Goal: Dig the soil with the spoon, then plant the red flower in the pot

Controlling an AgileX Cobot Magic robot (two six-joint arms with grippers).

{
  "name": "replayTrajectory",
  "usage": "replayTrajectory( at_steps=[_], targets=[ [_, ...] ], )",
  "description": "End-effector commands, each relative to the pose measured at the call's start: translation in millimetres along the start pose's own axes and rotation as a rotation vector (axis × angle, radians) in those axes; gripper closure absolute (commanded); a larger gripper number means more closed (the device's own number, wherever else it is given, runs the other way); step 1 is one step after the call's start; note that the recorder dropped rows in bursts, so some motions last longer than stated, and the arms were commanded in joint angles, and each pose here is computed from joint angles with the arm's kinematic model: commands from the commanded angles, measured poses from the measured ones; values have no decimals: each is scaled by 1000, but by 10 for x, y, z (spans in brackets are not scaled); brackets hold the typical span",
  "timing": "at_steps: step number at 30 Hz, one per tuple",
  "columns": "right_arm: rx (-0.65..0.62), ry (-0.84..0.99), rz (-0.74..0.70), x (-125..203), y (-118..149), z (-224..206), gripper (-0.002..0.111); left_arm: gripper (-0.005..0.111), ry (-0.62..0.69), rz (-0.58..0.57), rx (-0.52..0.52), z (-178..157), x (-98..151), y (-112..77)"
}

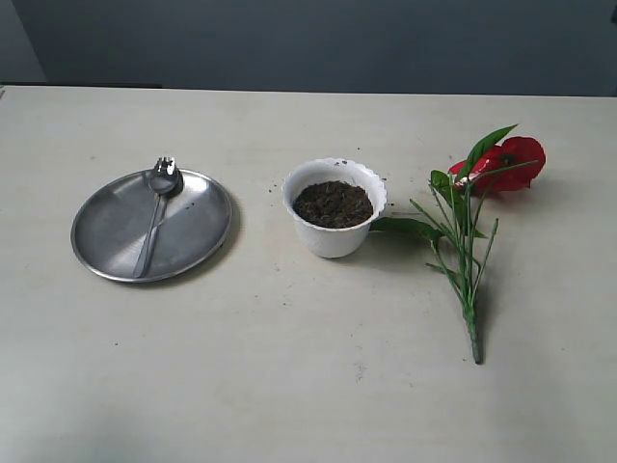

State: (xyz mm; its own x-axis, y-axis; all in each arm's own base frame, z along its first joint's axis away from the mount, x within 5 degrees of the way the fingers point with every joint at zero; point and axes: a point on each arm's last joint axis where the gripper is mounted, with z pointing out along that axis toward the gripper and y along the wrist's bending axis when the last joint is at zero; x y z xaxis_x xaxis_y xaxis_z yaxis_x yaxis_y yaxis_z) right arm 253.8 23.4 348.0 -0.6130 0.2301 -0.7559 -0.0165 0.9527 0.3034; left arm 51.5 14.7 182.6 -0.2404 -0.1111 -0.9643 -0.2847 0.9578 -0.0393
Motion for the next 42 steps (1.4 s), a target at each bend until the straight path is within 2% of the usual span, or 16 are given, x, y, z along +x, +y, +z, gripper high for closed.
replayTrajectory(
  at_steps=[1,5,9,14,18,21,28,36,42],
  targets=[
    [-21,67,71,39,-21,192,24,106,-16,-1,2,0,-2,-1],
    [-23,194,117,154,-57,438,20,106,-16,-1,2,0,-2,-1],
    [-14,322,131,280,-96,604,20,106,-16,-1,2,0,-2,-1],
    [-41,380,155,335,-73,641,20,106,-16,-1,2,0,-2,-1],
    [-140,431,-8,410,92,632,20,106,-16,-1,2,0,-2,-1],
    [-169,468,-70,476,209,628,20,106,-16,-1,2,0,-2,-1],
    [-144,598,-251,586,314,673,20,106,-16,-1,2,0,-2,-1],
    [-194,682,-331,454,589,808,20,106,-16,-1,2,0,-2,-1],
    [-131,773,-468,647,687,1040,20,106,-16,-1,2,0,-2,-1]
  ],
)
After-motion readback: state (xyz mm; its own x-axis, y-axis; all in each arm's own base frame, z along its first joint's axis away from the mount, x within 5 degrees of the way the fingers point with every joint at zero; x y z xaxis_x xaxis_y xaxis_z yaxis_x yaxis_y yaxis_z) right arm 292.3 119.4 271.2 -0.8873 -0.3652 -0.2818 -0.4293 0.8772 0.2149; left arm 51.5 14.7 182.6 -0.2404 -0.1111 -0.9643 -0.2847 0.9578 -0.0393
